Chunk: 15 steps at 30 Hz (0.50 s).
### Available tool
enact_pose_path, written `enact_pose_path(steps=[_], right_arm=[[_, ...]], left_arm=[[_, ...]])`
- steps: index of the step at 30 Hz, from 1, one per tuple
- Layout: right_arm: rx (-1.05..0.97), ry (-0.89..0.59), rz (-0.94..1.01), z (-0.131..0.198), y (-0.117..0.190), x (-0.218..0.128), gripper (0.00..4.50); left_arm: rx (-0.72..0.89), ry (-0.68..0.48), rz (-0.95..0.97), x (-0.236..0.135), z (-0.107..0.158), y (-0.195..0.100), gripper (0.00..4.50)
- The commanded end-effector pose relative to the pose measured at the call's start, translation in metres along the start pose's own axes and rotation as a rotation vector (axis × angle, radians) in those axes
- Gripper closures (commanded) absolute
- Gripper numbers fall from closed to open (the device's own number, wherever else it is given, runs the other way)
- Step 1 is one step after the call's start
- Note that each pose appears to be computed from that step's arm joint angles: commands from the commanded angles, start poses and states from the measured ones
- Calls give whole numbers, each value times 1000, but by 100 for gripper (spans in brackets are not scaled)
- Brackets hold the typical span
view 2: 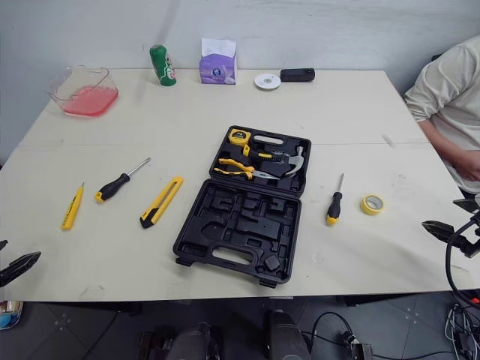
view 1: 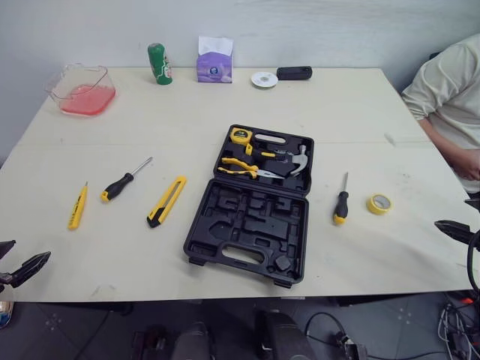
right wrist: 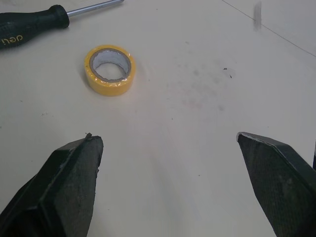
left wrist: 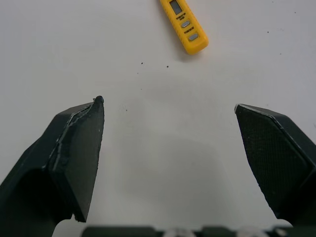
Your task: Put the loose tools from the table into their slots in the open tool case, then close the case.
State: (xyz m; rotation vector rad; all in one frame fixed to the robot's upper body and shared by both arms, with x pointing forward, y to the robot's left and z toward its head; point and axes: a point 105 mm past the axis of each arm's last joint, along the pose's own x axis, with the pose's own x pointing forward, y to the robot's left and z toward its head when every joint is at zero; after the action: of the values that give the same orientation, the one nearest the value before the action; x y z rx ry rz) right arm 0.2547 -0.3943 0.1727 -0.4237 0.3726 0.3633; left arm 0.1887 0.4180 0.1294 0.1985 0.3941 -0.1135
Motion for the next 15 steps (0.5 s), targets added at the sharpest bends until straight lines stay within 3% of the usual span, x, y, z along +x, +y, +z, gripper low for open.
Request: enact_pose_path(steps=[1,15], right_arm=[[-57,-17,-29,18,-7,-8,0],[-56,-29,-63,20,-6,-6,0]], left_arm=[[6,11,27,-3,0,6,6],[-20,-4,-24,9,12,-4,6]])
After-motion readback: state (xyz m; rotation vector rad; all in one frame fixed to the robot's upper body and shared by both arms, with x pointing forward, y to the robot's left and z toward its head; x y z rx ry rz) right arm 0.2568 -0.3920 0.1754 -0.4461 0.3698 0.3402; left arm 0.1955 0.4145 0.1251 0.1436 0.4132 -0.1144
